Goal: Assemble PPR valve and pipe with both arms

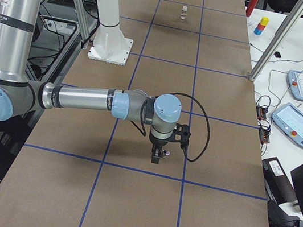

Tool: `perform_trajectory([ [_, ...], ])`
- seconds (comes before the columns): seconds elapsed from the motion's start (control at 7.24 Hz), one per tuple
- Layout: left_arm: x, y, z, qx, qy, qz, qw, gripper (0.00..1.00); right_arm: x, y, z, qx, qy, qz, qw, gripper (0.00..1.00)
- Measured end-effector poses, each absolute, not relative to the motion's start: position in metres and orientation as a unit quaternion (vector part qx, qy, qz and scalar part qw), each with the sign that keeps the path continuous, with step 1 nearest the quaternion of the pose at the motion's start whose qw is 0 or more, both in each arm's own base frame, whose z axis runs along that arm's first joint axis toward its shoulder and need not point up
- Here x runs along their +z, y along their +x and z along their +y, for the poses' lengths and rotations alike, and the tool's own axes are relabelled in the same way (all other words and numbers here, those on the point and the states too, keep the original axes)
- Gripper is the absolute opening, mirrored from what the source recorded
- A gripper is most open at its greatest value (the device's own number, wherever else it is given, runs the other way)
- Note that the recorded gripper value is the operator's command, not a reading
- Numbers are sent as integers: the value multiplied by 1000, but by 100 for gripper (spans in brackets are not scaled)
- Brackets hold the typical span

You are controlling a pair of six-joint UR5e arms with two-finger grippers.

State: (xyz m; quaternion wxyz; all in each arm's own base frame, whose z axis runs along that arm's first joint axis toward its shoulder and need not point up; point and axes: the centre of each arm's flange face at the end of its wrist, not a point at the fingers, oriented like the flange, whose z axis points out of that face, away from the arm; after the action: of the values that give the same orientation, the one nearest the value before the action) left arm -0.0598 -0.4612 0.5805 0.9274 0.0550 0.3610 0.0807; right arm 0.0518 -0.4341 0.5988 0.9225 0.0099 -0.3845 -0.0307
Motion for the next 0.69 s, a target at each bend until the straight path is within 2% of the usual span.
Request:
perform_trajectory([
  [0.41,519,-46,-479,67,88,379,919,100,599,52,-435,-31,9,-385,922,99],
  [0.69,478,18,-487,22,44,417,908,100,600,52,-435,-33,9,-382,923,99],
])
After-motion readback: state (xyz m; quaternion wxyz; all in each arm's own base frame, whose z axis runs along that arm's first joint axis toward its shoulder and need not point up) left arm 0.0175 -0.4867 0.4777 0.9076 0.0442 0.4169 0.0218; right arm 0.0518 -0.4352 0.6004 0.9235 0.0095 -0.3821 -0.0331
